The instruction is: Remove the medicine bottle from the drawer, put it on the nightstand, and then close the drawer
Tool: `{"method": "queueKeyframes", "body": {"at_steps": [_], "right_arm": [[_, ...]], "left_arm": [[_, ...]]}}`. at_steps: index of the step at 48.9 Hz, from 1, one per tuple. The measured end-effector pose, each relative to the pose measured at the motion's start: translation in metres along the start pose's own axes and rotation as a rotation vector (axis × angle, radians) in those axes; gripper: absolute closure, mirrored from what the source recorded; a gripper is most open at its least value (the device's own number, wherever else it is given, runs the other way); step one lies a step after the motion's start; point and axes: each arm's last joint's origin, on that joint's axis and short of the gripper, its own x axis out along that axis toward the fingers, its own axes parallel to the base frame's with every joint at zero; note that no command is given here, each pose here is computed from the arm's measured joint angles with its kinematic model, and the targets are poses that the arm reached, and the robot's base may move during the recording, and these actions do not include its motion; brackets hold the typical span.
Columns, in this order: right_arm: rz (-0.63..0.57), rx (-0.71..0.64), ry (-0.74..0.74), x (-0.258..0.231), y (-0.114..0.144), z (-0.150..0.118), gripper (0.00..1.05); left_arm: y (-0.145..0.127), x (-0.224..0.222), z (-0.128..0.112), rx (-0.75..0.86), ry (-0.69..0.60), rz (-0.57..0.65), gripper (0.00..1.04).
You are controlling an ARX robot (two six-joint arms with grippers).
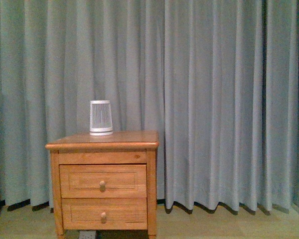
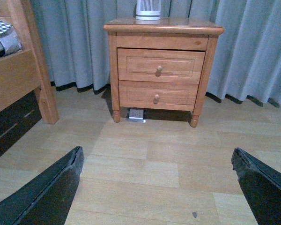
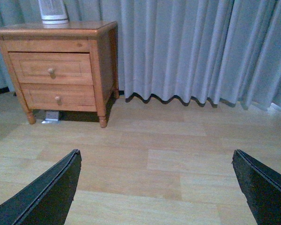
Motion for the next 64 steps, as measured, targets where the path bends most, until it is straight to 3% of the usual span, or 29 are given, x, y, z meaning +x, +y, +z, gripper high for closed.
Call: {"method": "queueKeyframes", "body": {"at_steps": [64], "right_arm": [[0.000, 0.000, 0.000, 0.0000, 0.0000, 0.0000, 0.07]], "left_arm": [[0.0000, 0.0000, 0.0000, 0.000, 0.000, 0.000, 0.07]]}}
